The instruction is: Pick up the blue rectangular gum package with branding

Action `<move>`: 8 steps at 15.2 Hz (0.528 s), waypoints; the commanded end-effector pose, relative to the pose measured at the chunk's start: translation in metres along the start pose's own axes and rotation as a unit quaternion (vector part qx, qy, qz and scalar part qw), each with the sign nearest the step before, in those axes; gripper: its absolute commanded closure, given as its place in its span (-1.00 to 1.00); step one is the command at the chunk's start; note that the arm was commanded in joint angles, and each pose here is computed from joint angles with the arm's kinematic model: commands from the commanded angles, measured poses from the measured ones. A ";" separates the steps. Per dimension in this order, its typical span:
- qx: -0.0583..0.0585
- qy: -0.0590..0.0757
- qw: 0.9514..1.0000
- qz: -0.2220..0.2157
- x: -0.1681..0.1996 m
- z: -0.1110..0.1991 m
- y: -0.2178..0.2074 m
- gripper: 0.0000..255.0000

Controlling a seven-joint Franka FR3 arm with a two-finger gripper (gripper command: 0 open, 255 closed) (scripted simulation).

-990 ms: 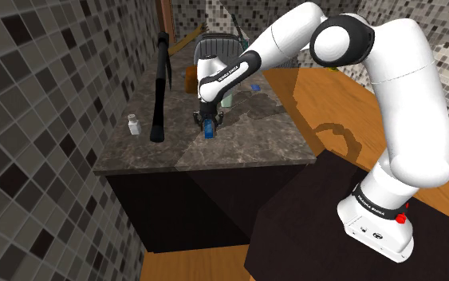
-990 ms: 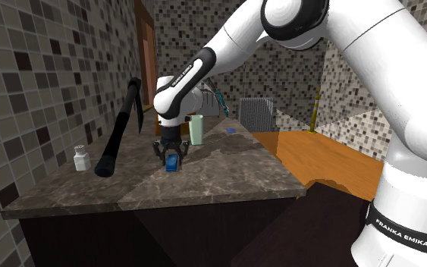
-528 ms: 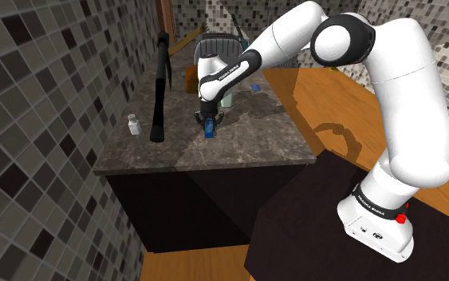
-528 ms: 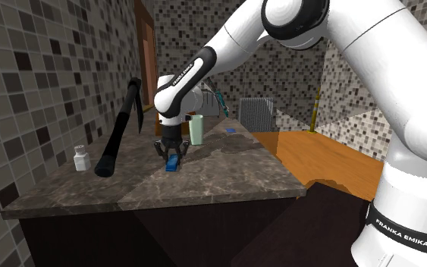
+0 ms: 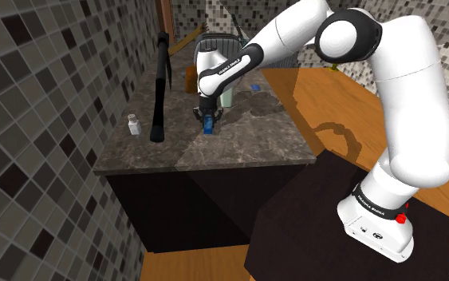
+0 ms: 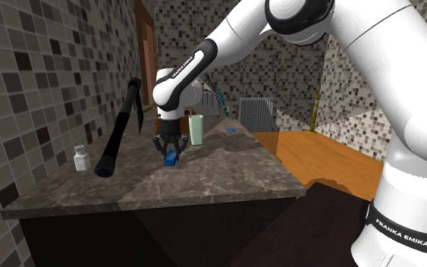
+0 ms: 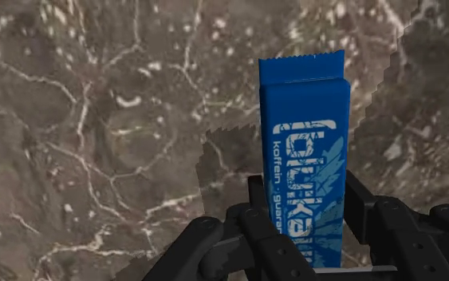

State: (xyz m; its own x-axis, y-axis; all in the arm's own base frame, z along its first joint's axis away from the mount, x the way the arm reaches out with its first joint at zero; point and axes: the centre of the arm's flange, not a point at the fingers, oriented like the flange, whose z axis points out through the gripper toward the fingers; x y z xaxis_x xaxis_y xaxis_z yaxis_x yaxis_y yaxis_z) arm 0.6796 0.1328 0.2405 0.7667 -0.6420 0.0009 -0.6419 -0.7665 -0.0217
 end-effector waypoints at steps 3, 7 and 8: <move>0.000 0.000 1.000 0.000 0.000 -0.021 0.000 1.00; 0.000 0.000 1.000 0.000 0.000 -0.043 -0.001 1.00; 0.000 0.000 1.000 0.000 0.000 -0.048 -0.001 1.00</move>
State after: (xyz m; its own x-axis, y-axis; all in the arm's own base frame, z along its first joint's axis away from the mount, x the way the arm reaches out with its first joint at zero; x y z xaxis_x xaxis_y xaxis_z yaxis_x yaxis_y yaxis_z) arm 0.6801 0.1328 0.2831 0.7665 -0.6422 0.0011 -0.6420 -0.7663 -0.0219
